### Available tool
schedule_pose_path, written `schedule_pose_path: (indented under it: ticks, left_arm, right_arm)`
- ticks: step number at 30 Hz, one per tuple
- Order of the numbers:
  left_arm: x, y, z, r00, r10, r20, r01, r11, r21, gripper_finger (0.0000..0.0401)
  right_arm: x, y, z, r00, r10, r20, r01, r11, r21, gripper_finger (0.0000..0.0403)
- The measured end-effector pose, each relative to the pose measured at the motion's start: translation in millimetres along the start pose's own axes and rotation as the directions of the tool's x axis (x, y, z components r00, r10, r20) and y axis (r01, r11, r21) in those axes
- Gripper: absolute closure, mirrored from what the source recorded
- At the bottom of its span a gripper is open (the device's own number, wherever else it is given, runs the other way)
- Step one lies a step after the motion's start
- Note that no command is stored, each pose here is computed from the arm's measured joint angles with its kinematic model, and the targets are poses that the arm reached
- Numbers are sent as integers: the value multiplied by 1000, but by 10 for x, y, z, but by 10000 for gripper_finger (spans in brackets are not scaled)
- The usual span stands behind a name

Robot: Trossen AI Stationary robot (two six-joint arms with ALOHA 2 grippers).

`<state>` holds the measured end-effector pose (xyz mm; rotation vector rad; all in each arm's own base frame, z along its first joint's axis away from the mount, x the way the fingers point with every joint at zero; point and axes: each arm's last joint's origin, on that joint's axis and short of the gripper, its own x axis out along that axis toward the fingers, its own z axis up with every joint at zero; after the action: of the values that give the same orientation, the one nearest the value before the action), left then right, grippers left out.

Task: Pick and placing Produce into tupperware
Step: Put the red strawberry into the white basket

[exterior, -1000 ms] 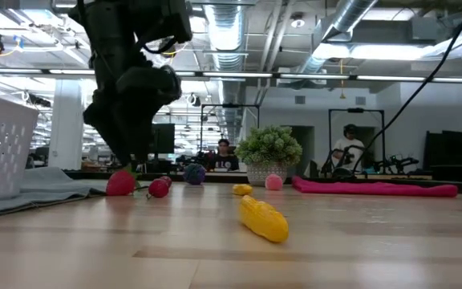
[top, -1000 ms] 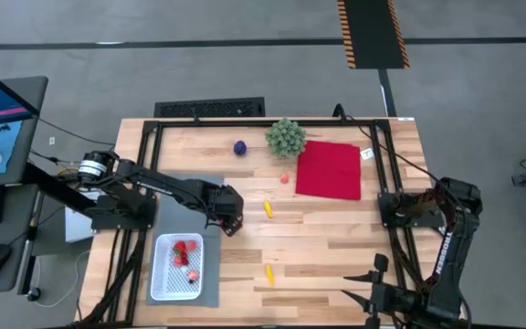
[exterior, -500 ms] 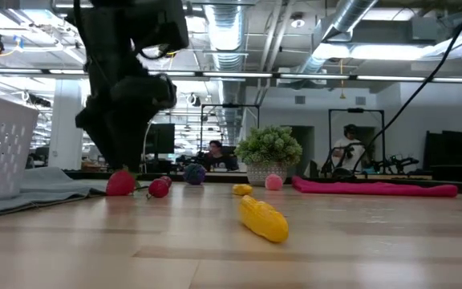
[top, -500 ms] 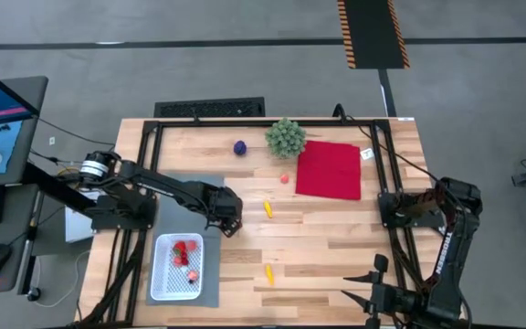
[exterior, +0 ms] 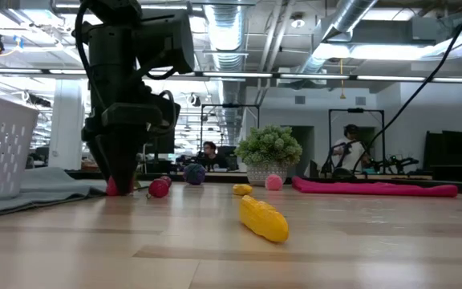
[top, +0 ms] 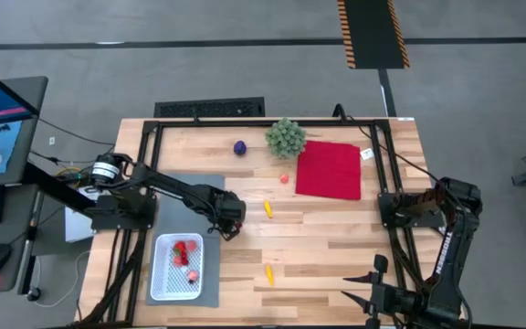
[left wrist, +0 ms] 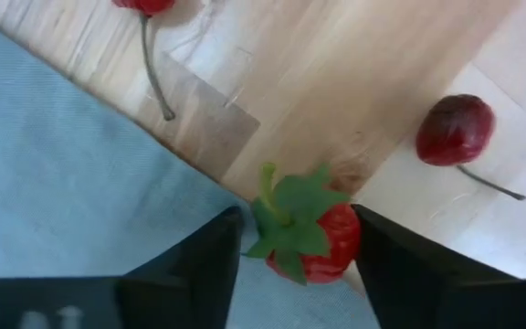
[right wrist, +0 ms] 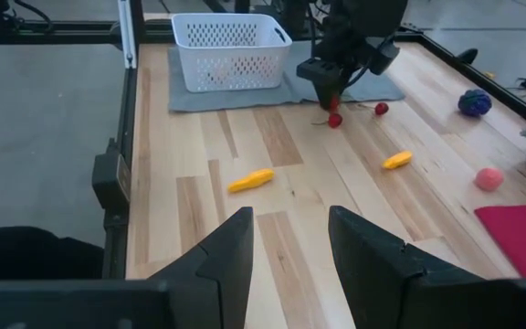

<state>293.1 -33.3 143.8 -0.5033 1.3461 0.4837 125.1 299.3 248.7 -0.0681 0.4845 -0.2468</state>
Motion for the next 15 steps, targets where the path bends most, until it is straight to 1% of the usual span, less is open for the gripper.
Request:
schedule_pose_path:
  ticks: [7,13,15]
  left_arm:
    - [-193,13,4,998,-40,58,39,999,18,283]
    - [-454,0,-62,988,-105,110,101,994,45,310]
    - [-554,-19,-98,981,-121,153,114,992,52,318]
  right_arm:
    - [-1,1,1,1000,1,0,-1,1000,2,234]
    - [18,-2,10,1000,-4,-1,4,1000,6,234]
    - [19,-1,11,1000,-4,-1,4,1000,7,234]
